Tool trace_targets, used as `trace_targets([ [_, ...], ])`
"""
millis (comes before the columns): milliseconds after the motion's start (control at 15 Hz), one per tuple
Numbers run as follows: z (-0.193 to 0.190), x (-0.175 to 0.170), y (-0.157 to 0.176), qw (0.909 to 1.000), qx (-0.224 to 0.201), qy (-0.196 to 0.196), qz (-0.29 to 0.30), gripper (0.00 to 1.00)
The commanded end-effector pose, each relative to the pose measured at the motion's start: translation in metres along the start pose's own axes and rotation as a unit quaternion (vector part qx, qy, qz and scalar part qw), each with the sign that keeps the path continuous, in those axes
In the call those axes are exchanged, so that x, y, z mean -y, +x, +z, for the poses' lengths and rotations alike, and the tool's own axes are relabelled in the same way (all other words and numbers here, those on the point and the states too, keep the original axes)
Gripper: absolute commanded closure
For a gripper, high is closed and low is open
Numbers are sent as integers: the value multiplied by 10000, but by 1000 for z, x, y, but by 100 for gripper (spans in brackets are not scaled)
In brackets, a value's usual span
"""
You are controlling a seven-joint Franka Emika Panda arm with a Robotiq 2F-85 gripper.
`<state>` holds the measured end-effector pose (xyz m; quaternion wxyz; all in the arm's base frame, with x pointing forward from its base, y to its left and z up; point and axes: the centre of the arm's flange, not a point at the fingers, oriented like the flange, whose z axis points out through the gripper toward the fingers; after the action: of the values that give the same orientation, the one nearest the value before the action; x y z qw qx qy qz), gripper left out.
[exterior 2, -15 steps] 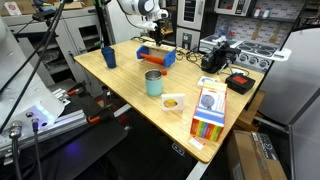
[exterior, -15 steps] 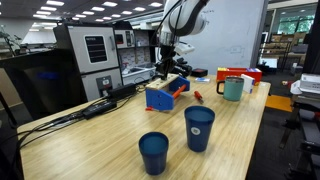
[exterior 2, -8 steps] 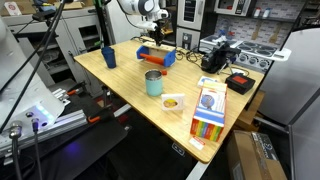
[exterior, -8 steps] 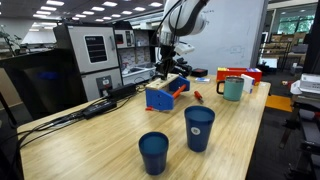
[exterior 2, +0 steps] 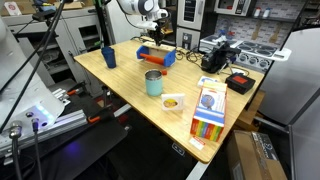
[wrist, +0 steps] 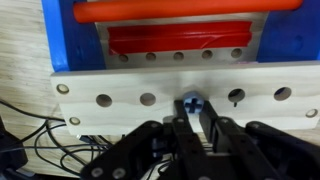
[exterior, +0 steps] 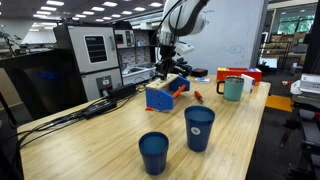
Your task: Move the screwdriver from the toolbox to the table then turn the bolt
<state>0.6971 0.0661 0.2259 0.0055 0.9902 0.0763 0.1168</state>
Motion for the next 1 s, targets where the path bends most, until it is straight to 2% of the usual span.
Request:
trace_targets([
  [0,-9,8,-4,9983,133,-80,-566,95],
  [267,-12,11,-8,9931,141,-110,-1158,95],
  [467,-12,10,-13,9851,124,-142,-1711,95],
  [933,-12,11,-12,9682,-15,-156,-2496,95],
])
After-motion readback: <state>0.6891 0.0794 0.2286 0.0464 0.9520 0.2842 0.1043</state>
